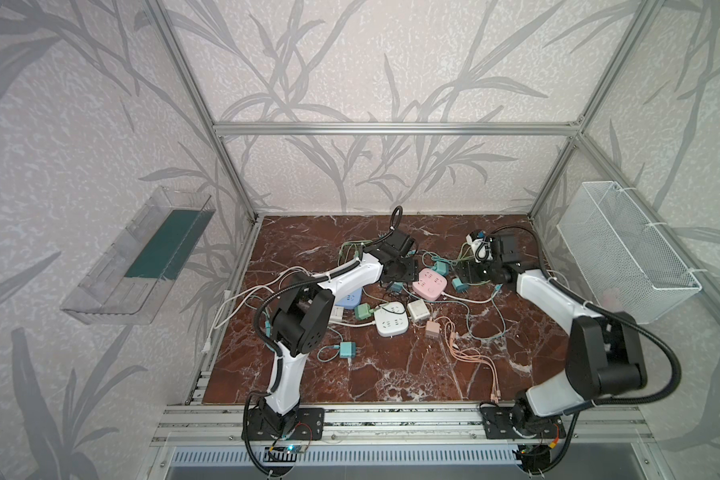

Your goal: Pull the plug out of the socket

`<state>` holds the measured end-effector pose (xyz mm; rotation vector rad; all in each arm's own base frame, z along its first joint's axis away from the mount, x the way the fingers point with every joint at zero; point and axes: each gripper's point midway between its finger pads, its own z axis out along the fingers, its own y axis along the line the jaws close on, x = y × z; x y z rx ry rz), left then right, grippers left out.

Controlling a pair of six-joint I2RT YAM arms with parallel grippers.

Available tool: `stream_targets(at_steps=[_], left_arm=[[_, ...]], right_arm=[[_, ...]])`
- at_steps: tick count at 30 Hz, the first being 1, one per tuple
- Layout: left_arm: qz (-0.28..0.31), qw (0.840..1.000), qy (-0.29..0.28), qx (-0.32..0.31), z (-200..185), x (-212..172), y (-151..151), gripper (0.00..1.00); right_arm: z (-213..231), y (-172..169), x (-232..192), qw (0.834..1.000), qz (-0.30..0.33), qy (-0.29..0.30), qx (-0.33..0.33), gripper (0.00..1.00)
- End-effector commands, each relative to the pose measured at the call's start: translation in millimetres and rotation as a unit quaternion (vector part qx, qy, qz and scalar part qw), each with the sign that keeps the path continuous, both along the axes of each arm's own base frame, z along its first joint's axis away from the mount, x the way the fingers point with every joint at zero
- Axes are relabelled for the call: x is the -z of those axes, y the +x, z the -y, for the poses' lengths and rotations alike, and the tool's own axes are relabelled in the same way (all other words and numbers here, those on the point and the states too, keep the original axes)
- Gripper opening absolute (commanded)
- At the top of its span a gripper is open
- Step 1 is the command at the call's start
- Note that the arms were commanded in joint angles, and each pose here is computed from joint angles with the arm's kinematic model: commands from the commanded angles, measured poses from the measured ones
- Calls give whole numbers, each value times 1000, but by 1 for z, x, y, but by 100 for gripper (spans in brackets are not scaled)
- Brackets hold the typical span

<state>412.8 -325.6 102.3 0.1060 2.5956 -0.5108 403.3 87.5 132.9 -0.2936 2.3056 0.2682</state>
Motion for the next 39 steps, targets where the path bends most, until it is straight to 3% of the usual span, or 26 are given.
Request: stream_targets(at_steps=[1, 5, 17, 25, 35, 39], left_arm=[[55, 998, 14, -15, -14, -20, 8, 82], [99, 995, 2, -26, -20, -39, 11, 99], [222, 971, 43, -76, -72, -90, 2, 99], [259, 951, 116, -122, -130, -102, -22, 99], [277, 896, 217, -269, -249, -101, -56, 99], [284, 866, 255, -324, -310, -102, -74, 99]], right_arm=[[24, 13, -40, 985, 161, -29, 49, 90], [42, -2, -39, 969, 230, -51, 75, 98], [61, -12, 6, 963, 234, -48, 125, 99], [61, -12, 36, 959, 251, -43, 126, 100], [55, -5, 40, 967, 225, -47, 107, 99], [55, -5, 40, 967, 226, -47, 108, 99]])
